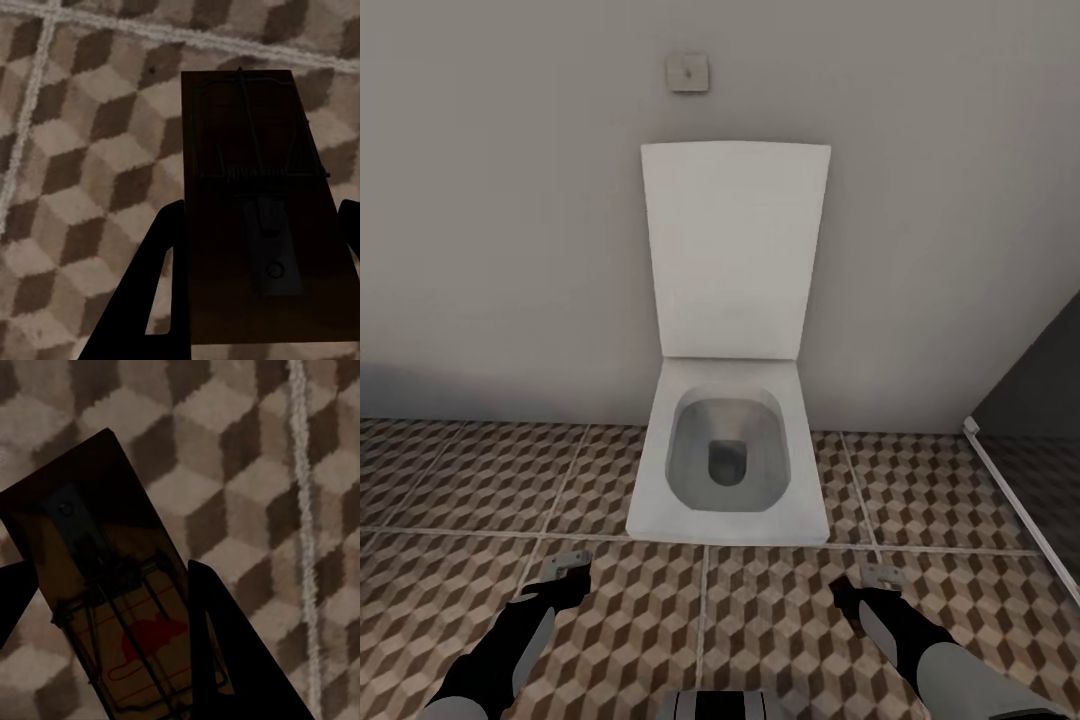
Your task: Take the four mousetraps from the cabinet in the bathroom and place them on the bathroom floor. Make sure all four end up on the same floor surface, and ensure that at least two of them are either under or directly next to the same bathroom sink.
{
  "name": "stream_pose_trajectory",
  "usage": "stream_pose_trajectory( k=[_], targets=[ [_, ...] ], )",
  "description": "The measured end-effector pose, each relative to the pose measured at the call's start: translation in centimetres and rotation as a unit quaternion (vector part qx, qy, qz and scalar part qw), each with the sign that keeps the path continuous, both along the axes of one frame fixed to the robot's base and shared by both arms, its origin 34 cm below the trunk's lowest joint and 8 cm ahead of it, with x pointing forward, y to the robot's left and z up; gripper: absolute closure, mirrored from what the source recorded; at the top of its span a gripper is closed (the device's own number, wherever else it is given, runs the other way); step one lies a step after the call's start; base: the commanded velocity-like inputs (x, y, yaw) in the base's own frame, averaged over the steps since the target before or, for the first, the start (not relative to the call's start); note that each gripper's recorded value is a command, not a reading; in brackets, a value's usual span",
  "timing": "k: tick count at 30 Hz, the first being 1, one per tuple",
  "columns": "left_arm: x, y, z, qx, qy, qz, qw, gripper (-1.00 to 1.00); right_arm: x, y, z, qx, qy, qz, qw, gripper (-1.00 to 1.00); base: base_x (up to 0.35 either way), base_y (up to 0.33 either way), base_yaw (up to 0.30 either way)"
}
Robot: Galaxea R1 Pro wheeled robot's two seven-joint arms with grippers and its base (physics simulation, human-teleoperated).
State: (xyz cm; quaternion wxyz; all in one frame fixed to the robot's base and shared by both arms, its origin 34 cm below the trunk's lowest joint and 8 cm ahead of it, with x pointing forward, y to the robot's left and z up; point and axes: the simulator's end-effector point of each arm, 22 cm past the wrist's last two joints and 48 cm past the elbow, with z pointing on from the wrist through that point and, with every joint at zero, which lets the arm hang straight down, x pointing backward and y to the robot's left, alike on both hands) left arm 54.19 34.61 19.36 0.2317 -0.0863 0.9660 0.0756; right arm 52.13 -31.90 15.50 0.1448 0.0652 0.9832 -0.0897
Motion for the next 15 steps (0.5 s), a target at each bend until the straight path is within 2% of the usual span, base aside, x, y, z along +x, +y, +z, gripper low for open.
stream_pose_trajectory(
  k=[15],
  targets=[
    [0.00,-0.09,-0.01,0.000,0.000,-0.001,1.0000,1.00,0.03,0.38,-0.03,0.001,0.000,0.006,1.0000,1.00,0.000,-0.001,0.000]
  ],
)
